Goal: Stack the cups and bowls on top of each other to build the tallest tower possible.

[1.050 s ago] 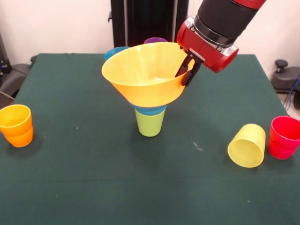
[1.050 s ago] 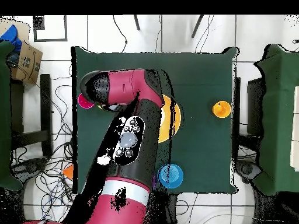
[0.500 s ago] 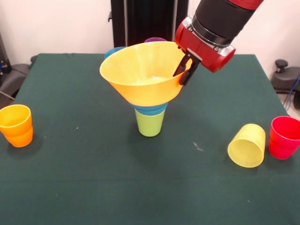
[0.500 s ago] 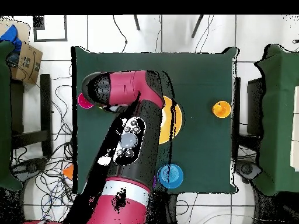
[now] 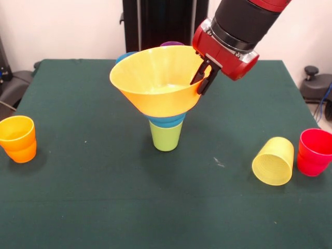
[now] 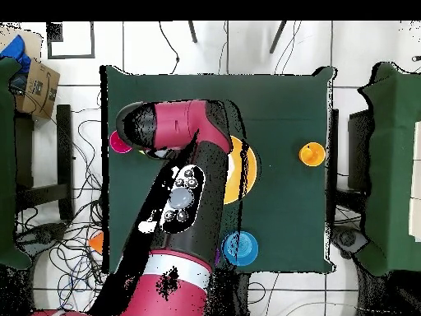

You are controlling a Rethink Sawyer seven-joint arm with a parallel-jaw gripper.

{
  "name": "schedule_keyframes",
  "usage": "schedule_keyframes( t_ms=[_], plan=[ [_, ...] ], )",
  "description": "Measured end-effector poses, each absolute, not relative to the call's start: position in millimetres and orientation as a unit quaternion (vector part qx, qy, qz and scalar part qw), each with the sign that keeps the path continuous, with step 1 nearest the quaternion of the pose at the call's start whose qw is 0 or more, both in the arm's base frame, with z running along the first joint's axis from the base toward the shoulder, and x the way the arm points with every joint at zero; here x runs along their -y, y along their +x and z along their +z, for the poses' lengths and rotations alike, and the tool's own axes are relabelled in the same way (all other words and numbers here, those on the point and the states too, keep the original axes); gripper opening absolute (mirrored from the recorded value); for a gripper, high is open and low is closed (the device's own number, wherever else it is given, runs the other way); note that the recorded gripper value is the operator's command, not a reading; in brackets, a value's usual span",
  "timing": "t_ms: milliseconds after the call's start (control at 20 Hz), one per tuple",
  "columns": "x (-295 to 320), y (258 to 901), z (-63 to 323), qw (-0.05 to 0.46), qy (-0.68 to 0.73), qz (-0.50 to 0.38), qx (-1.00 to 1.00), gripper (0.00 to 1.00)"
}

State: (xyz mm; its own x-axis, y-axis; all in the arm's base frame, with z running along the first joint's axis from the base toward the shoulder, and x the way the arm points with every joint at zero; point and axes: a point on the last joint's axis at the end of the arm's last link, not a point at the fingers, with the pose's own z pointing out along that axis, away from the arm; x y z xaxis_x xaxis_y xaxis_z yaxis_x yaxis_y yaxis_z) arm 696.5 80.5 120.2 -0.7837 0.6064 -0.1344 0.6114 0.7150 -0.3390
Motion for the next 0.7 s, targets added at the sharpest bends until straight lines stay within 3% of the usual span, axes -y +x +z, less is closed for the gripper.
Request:
schedule_keyframes(
  t_ms=[700],
  plan=[
    [-74.7, 697.2, 119.8, 0.015, 0.33, -0.189, -0.925, 0.0]
  ],
)
